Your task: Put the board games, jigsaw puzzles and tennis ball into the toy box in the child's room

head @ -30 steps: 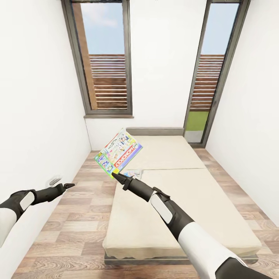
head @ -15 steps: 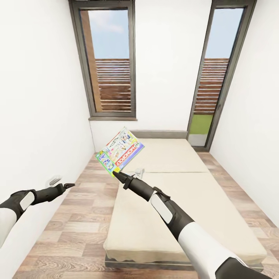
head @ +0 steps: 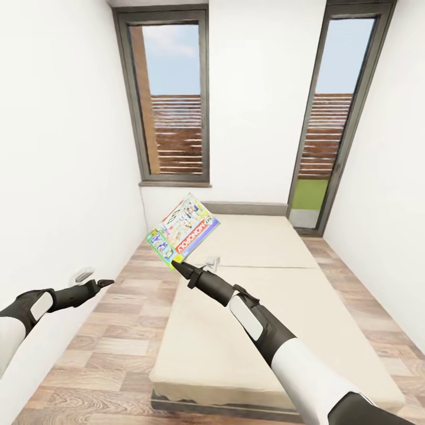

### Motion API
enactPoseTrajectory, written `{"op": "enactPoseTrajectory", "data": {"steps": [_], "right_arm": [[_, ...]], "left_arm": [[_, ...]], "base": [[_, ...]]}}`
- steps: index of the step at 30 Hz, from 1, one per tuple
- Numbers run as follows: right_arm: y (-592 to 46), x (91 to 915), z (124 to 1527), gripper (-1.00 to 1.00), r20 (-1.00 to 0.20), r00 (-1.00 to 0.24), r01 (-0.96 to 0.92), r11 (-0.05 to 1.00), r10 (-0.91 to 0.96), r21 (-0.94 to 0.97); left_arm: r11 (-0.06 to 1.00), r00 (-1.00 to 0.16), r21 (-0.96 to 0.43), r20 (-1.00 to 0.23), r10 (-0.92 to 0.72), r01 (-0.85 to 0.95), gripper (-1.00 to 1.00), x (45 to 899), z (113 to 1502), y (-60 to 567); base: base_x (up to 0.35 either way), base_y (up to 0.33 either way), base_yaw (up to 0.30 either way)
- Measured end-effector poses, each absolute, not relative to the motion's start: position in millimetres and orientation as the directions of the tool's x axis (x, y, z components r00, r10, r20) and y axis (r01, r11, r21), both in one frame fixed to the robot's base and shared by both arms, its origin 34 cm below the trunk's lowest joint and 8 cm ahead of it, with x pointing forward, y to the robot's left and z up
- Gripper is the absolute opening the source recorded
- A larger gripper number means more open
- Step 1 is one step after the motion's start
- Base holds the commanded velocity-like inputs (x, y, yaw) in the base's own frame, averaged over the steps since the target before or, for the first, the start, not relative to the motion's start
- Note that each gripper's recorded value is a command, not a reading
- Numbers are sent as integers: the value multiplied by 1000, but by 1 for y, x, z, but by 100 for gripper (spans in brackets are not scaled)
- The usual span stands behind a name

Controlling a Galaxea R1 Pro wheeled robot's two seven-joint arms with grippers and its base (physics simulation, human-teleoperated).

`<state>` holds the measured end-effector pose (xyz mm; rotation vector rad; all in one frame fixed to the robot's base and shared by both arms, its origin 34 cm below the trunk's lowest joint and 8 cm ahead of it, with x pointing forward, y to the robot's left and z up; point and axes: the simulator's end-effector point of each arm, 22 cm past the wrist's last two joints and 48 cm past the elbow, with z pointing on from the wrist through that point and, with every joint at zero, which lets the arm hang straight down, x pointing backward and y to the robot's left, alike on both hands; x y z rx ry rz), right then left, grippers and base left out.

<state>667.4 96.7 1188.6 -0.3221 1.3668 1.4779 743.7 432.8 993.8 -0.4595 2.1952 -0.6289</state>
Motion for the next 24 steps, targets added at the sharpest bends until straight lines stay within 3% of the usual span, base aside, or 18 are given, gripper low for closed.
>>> {"op": "enactPoseTrajectory", "data": {"steps": [16, 24], "right_arm": [[97, 666, 1192, -100, -767, -411, -804, 200, 493, 560], [97, 666, 1193, -100, -765, -413, -804, 198, 494, 561]], "left_arm": [[812, -619, -571, -597, -510, -118, 100, 744, 997, 433], [813, -618, -570, -598, -509, -118, 100, 744, 998, 433]], "base": [[0, -289, 92], [-2, -89, 58]]}}
